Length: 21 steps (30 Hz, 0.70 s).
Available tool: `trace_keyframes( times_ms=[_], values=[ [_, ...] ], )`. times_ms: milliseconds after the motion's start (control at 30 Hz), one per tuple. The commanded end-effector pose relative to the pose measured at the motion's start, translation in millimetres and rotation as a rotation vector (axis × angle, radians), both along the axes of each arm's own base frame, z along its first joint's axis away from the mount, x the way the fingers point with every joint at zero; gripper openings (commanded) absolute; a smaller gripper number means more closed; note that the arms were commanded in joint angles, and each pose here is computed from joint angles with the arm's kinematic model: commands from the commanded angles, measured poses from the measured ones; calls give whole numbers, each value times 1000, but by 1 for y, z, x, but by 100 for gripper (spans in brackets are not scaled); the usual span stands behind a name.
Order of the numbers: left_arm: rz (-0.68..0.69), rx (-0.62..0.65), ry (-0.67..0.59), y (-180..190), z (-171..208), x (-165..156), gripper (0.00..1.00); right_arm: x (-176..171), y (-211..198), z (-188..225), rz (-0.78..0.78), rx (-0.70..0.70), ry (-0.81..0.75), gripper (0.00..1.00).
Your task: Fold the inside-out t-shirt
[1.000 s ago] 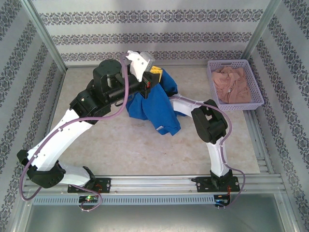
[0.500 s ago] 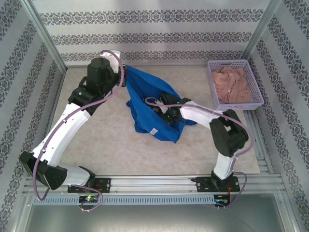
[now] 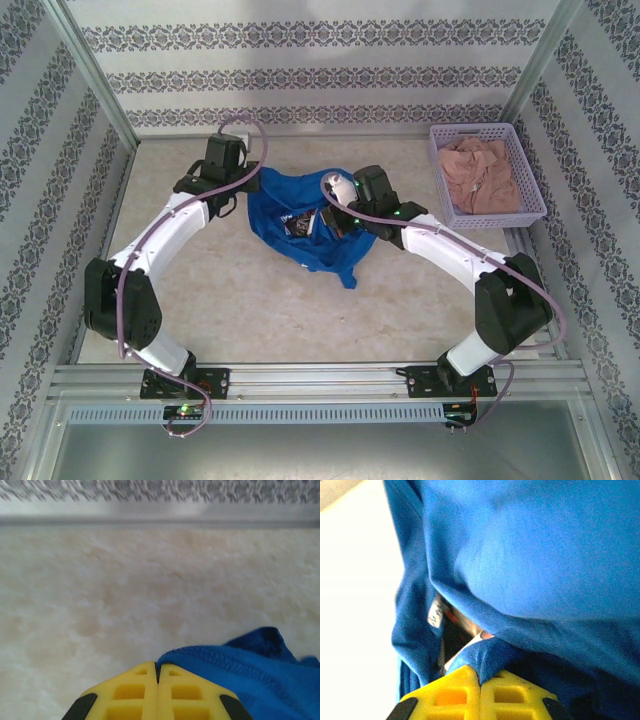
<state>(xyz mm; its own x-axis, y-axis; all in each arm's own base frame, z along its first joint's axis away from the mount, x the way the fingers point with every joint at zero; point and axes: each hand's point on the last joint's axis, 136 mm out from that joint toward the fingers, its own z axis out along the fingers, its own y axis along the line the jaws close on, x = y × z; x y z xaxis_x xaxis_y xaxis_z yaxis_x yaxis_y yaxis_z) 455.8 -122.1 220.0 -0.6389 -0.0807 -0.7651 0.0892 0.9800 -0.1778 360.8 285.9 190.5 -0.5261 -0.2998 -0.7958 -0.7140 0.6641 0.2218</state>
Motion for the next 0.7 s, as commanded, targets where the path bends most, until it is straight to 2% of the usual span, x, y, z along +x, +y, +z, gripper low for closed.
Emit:
trace_keyframes(
  times_ms=[0, 67, 133, 233, 300, 367, 500, 533, 567, 600, 667],
  values=[
    [-64, -171, -52, -27, 17, 3, 0, 8, 26, 76, 96, 198, -130, 0],
    [-23, -148, -40, -19, 12, 4, 0, 6, 26, 96, 124, 226, -165, 0],
    [70, -98, -16, 4, -1, 9, 0, 2, 17, 117, 133, 248, -204, 0],
    [231, -108, 58, 49, -35, 12, 0, -4, -8, 151, 123, 319, -261, 0],
    [291, -107, 114, 69, -61, 11, 0, -6, -25, 171, 101, 374, -296, 0],
    [285, -78, 176, 70, -82, 6, 0, -4, -36, 181, 79, 418, -316, 0],
    [241, -109, 252, 54, -117, -17, 0, -4, -43, 184, 86, 450, -327, 0],
    [236, -116, 251, 52, -119, -24, 5, -4, -44, 180, 87, 443, -324, 0],
    [225, -135, 235, 49, -118, -32, 14, -4, -46, 177, 88, 435, -321, 0],
    [219, -162, 212, 46, -113, -38, 27, -4, -48, 173, 89, 429, -319, 0],
    [195, -212, 156, 39, -98, -49, 43, -4, -51, 162, 89, 410, -309, 0]
  ],
)
